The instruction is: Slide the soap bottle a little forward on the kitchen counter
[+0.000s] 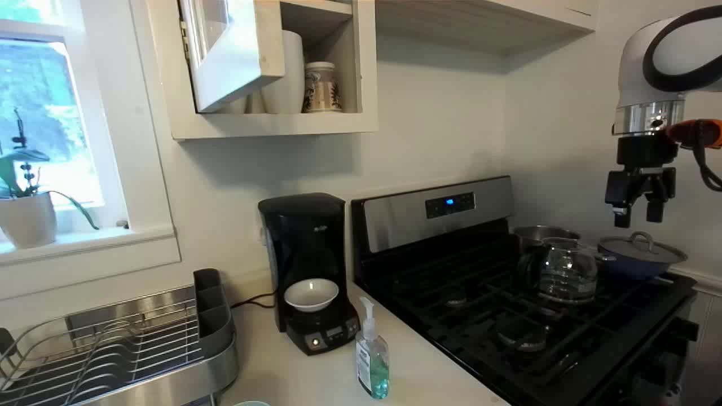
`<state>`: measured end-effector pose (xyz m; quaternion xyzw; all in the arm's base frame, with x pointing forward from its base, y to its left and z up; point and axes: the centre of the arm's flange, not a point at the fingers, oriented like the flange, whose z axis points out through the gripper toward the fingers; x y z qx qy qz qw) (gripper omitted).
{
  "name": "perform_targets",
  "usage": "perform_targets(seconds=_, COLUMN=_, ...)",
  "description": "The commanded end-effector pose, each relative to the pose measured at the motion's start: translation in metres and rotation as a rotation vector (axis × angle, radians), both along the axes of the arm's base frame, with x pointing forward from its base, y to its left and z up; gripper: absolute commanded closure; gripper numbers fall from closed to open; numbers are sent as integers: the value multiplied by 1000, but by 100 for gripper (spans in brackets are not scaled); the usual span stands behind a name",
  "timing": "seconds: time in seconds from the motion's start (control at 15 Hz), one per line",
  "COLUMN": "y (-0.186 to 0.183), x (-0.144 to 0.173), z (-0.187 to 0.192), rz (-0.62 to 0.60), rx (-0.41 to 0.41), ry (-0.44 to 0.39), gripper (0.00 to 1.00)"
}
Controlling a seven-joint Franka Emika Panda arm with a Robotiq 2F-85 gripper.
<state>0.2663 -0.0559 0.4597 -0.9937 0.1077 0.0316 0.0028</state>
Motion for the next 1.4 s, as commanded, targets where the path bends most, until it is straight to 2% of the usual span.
perform_targets(seconds=0.0, y=0, x=0, z=0, rz=0, rx=0, ry=0, gripper=0)
perform_targets(seconds=0.33, y=0, x=0, z=0, rz=0, rx=0, ry=0, gripper=0)
perform_targets(seconds=0.4, y=13, x=3, z=0, rz=9, rx=2, ry=-1, gripper=0)
perform_targets(seconds=0.53, y=44, x=7, z=-5, rz=69, rx=-16, ry=26, gripper=0)
perform_targets(seconds=0.73, y=108, x=11, z=-15, rz=116, rx=-85, ry=70, gripper=0)
perform_targets(seconds=0.93, y=171, x=15, z=-28, rz=157, rx=-126, ry=57, gripper=0)
perform_targets(seconds=1.33, y=285, x=19, z=-61, rz=236, rx=-111, ry=1, gripper=0)
